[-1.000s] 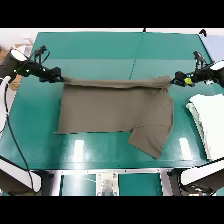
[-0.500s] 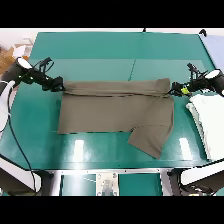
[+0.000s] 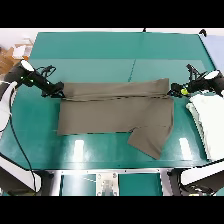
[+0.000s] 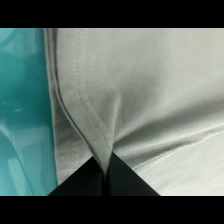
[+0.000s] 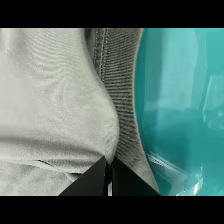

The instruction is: Fold the shirts.

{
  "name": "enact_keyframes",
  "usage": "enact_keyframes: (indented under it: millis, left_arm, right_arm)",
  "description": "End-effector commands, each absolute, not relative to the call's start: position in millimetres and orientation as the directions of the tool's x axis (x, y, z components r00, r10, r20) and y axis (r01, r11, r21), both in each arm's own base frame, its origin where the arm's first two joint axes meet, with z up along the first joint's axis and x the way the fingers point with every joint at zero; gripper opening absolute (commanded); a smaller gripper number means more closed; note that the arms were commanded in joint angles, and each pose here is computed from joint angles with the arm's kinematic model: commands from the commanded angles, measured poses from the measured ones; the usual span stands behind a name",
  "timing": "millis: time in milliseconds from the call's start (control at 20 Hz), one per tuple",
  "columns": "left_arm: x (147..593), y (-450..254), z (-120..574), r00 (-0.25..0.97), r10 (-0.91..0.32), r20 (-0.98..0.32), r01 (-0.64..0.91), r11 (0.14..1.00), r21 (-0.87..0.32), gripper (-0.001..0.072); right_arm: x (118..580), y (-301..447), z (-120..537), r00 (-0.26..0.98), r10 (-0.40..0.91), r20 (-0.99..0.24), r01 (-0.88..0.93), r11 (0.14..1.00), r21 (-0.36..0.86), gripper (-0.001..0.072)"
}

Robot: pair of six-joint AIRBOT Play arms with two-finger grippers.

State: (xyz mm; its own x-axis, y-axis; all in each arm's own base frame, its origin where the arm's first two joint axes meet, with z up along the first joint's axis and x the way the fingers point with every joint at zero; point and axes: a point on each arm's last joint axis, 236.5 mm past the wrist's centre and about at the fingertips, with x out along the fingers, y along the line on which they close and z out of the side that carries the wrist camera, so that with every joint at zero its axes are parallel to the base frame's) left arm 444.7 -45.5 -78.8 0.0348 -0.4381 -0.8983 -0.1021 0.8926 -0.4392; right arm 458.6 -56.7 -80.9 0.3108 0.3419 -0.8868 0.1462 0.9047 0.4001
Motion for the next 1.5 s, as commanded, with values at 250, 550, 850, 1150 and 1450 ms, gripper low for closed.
enact_keyframes:
  millis: [250,550,850,1150,1450]
  left_arm:
    - [451.2,-44.5,-69.3,0.056,-0.448,-0.892,-0.151,0.880,-0.451,0.0707]
    - [411.5,3.1,7.7,0.074,-0.449,-0.891,-0.224,0.863,-0.453,0.0705]
    - [276.9,-16.7,-13.2,0.184,-0.414,-0.892,-0.432,0.781,-0.451,0.0706]
    - [216.7,-70.2,-76.5,0.293,-0.511,-0.808,-0.600,0.560,-0.572,0.0544]
    - [235.2,-52.9,-102.2,0.439,-0.415,-0.797,-0.661,0.452,-0.599,0.0542]
  right_arm:
    - [462.6,-51.4,-65.9,0.326,0.374,-0.868,0.172,0.880,0.443,0.0332]
    - [428.0,-87.5,-0.6,0.421,0.324,-0.847,0.259,0.853,0.454,0.0259]
    - [323.6,-61.9,-20.1,0.463,0.296,-0.836,0.428,0.751,0.503,0.0300]
    - [299.7,-34.5,-38.8,0.456,0.351,-0.817,0.458,0.695,0.554,0.0301]
    - [299.7,-34.4,-38.8,0.457,0.351,-0.817,0.458,0.694,0.555,0.0300]
